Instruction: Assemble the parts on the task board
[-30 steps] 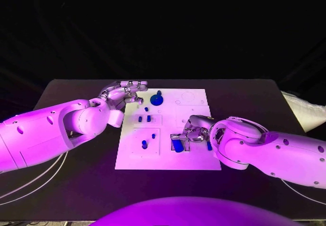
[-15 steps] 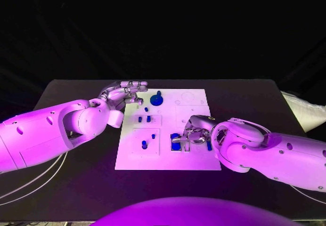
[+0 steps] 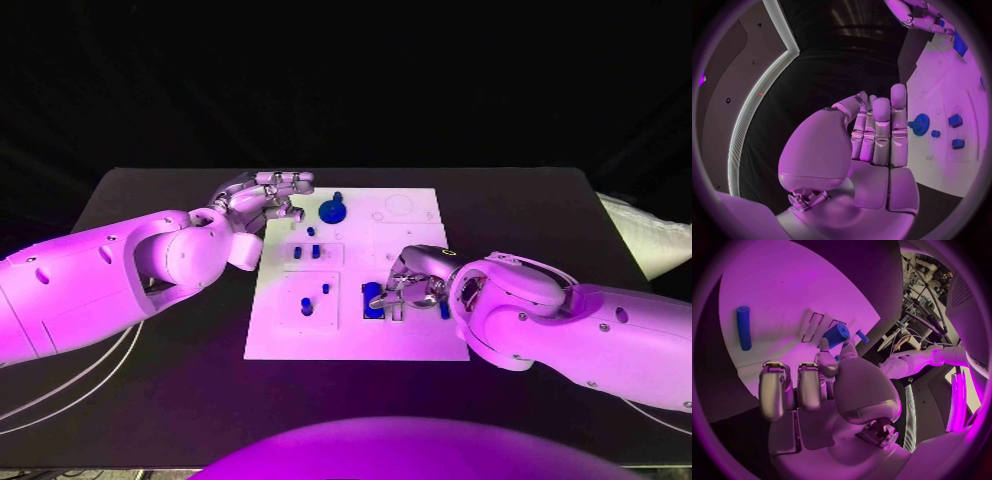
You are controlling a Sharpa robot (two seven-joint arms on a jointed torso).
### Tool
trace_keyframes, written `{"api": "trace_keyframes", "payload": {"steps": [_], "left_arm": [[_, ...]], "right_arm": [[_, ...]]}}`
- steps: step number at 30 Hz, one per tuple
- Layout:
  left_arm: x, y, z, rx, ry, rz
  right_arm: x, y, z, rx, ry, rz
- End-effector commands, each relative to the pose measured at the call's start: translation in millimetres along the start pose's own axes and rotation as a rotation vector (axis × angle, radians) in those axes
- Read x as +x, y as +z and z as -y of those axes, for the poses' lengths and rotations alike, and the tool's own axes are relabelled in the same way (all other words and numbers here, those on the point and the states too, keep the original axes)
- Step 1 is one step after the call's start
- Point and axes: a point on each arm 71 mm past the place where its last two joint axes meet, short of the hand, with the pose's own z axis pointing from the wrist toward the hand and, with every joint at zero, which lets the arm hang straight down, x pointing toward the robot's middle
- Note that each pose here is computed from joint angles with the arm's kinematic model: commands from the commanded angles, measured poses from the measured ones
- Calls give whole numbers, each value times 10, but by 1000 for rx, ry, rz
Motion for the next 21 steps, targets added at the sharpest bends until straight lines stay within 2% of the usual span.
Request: {"api": "trace_keyframes", "payload": {"steps": [1, 13, 16, 21], "left_arm": [[21, 2, 6, 4, -1, -21], [18, 1, 5, 2, -1, -21], [15, -1, 5, 2, -1, -21], [7, -5, 6, 1, -1, -18]], "right_arm": [[31, 18, 22, 6, -25, -11], [72, 61, 13, 7, -45, -38], [50, 42, 28, 4, -30, -8], [-29, -43, 89, -18, 31, 75]]}}
